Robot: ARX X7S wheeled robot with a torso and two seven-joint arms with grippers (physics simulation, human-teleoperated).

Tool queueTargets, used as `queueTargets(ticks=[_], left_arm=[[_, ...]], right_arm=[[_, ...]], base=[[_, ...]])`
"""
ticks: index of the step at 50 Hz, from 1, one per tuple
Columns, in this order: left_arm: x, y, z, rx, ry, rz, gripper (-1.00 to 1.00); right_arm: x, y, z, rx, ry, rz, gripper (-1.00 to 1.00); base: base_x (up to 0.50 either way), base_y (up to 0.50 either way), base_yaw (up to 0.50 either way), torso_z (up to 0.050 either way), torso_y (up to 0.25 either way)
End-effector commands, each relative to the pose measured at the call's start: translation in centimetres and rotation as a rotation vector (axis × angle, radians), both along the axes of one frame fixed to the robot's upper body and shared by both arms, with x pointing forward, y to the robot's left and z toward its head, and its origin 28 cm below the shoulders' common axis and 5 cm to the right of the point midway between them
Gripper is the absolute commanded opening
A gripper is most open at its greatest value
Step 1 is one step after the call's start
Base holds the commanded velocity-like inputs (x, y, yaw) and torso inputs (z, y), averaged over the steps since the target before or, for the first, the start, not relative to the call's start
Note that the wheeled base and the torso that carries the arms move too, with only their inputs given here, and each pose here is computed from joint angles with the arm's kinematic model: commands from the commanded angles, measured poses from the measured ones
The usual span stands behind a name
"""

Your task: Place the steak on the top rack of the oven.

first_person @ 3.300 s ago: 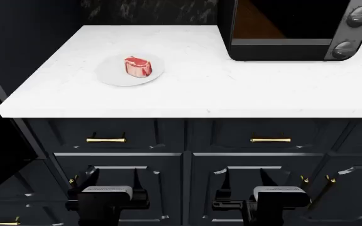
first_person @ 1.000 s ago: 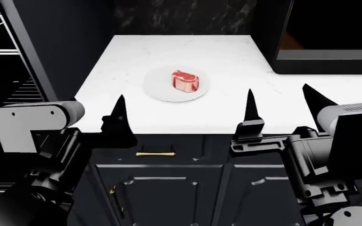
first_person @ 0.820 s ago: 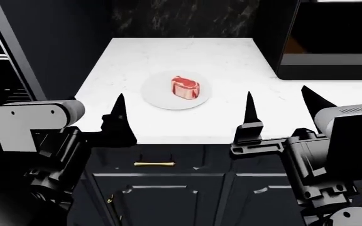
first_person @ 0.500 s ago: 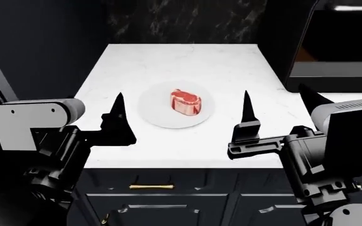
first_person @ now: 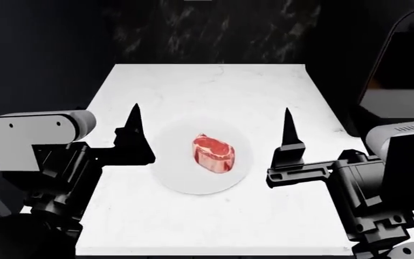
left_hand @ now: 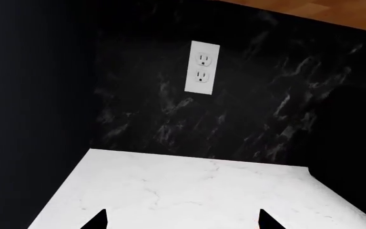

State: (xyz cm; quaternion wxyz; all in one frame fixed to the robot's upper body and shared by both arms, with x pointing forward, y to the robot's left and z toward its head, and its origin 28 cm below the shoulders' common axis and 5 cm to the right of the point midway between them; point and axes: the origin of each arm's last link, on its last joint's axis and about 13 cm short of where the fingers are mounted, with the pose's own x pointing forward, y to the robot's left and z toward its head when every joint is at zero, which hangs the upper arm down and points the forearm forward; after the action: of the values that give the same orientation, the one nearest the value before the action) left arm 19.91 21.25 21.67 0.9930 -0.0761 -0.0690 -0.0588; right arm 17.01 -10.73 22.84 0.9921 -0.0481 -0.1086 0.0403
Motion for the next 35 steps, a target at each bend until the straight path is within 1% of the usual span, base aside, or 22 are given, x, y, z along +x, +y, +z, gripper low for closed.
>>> queueTargets(ticks=[1, 2, 8, 11, 12, 15, 16, 17, 19, 20, 23, 25, 26, 28, 31, 33, 35], left_arm=[[0.1, 0.0, 0.0, 0.000, -0.001, 0.002, 1.00], [0.1, 0.0, 0.0, 0.001, -0.001, 0.001, 1.00], [0.3, -0.1, -0.1, 0.002, -0.001, 0.000, 1.00], [0.4, 0.0, -0.2, 0.001, 0.003, 0.003, 1.00], [0.5, 0.0, -0.2, 0.002, 0.003, 0.002, 1.00], [0.7, -0.1, -0.3, 0.005, 0.008, -0.001, 1.00], [0.7, -0.1, -0.4, 0.006, 0.009, -0.003, 1.00], [0.8, -0.2, -0.4, 0.008, 0.010, -0.004, 1.00], [0.8, -0.2, -0.4, 0.010, 0.011, -0.005, 1.00], [0.8, -0.2, -0.4, 0.012, 0.011, -0.005, 1.00], [0.8, -0.2, -0.4, 0.012, 0.011, -0.007, 1.00], [0.8, -0.2, -0.4, 0.011, 0.011, -0.007, 1.00], [0.8, -0.2, -0.4, 0.010, 0.012, -0.006, 1.00], [0.8, -0.2, -0.3, 0.012, 0.010, -0.009, 1.00], [0.8, -0.2, -0.3, 0.012, 0.010, -0.009, 1.00], [0.9, -0.2, -0.4, 0.005, 0.017, -0.013, 1.00], [0.8, -0.2, -0.4, 0.000, 0.018, -0.020, 1.00]], right_arm=[[0.0, -0.1, -0.1, -0.003, 0.006, -0.007, 1.00], [0.0, -0.2, -0.2, -0.012, 0.004, -0.007, 1.00], [0.2, -0.3, -0.3, 0.000, 0.000, -0.010, 1.00], [0.1, -0.9, -0.2, 0.059, 0.055, 0.033, 1.00], [-0.1, -1.3, 0.0, 0.051, 0.086, 0.070, 1.00], [-0.8, -2.5, 0.6, 0.029, 0.142, 0.126, 1.00], [-1.2, -2.8, 0.7, -0.006, 0.174, 0.162, 1.00], [-1.6, -3.0, 0.8, -0.019, 0.195, 0.200, 1.00], [-2.1, -3.3, 1.2, -0.049, 0.221, 0.235, 1.00], [-2.5, -3.5, 1.4, -0.074, 0.248, 0.276, 1.00], [-2.8, -4.0, 1.7, -0.110, 0.289, 0.322, 1.00], [-3.0, -4.3, 1.9, -0.153, 0.287, 0.402, 1.00], [-3.0, -4.4, 1.9, -0.167, 0.310, 0.425, 1.00], [-2.4, -4.4, 2.1, -0.188, 0.348, 0.461, 1.00], [-1.4, -4.2, 2.4, -0.199, 0.388, 0.488, 1.00], [-0.5, -4.0, 2.4, -0.197, 0.417, 0.516, 1.00], [0.5, -3.9, 2.3, -0.174, 0.413, 0.549, 1.00]], base=[[0.38, 0.00, 0.00, 0.000, 0.000], [0.38, 0.00, 0.00, 0.000, 0.000], [0.21, 0.00, 0.00, 0.000, 0.000], [0.00, 0.00, 0.00, 0.000, 0.004], [0.00, 0.00, 0.00, 0.000, 0.000], [0.00, 0.00, 0.00, 0.000, 0.000], [0.00, 0.00, 0.00, 0.000, 0.000], [0.00, 0.00, 0.00, 0.000, 0.000], [0.00, 0.00, 0.00, 0.000, 0.000], [0.00, 0.00, 0.00, 0.000, 0.000], [0.00, 0.00, 0.00, 0.000, 0.000], [0.00, 0.00, 0.00, 0.000, 0.000], [0.00, 0.00, 0.00, 0.000, 0.000], [0.00, 0.00, 0.00, 0.000, 0.000], [0.00, 0.00, 0.00, 0.000, 0.000], [0.00, 0.00, 0.00, 0.000, 0.000], [0.00, 0.00, 0.00, 0.000, 0.000]])
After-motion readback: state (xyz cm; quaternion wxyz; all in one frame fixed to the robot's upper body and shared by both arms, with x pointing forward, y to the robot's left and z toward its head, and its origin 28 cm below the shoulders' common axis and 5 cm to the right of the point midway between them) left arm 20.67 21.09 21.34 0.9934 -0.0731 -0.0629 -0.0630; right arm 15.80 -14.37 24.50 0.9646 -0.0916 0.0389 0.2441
